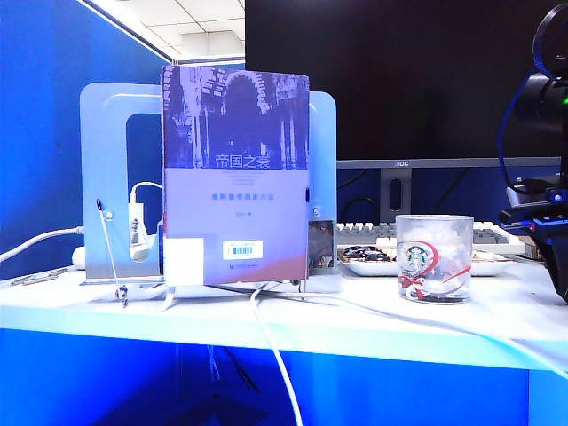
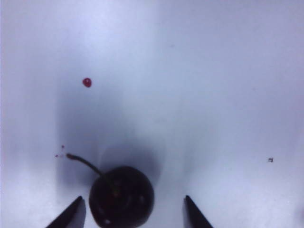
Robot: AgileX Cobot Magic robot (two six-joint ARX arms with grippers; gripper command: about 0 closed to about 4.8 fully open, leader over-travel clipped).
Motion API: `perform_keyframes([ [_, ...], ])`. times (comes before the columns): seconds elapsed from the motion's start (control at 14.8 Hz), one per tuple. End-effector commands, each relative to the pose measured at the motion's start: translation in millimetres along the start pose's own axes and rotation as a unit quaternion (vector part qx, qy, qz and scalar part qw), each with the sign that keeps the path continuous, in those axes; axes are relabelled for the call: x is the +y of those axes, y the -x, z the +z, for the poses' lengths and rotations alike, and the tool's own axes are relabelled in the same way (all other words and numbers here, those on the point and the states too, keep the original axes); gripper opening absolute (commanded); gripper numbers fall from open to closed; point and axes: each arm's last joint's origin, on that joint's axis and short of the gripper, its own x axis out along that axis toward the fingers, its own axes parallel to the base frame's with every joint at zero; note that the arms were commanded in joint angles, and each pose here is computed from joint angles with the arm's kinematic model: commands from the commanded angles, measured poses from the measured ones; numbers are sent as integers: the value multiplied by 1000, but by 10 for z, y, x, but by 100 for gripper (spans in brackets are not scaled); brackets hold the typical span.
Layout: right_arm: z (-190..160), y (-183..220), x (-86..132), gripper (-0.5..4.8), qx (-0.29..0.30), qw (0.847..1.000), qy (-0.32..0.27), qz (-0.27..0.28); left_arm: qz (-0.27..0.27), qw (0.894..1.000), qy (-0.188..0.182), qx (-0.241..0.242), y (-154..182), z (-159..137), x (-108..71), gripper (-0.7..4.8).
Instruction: Pick up the cherry on the right side of the glass and put it inside the glass.
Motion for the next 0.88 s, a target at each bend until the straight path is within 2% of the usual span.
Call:
perform_keyframes([
  [0.07,15,19,-5,260,-7,1000,1,-2,-2,1000,1,5,1,-13,-1,53],
  [0.14,14,19,-5,257,-6,1000,1,-2,-2,1000,1,5,1,-13,-1,53],
  [0.2,13,19,-5,184,-6,1000,1,-2,-2,1000,1,5,1,-13,-1,53],
  [0.27,13,19,-5,146,-6,1000,1,-2,-2,1000,1,5,1,-13,-1,53],
  [0.88,157,130,-8,147,-37,999,-4,0,-2,1000,1,5,1,-13,-1,53],
])
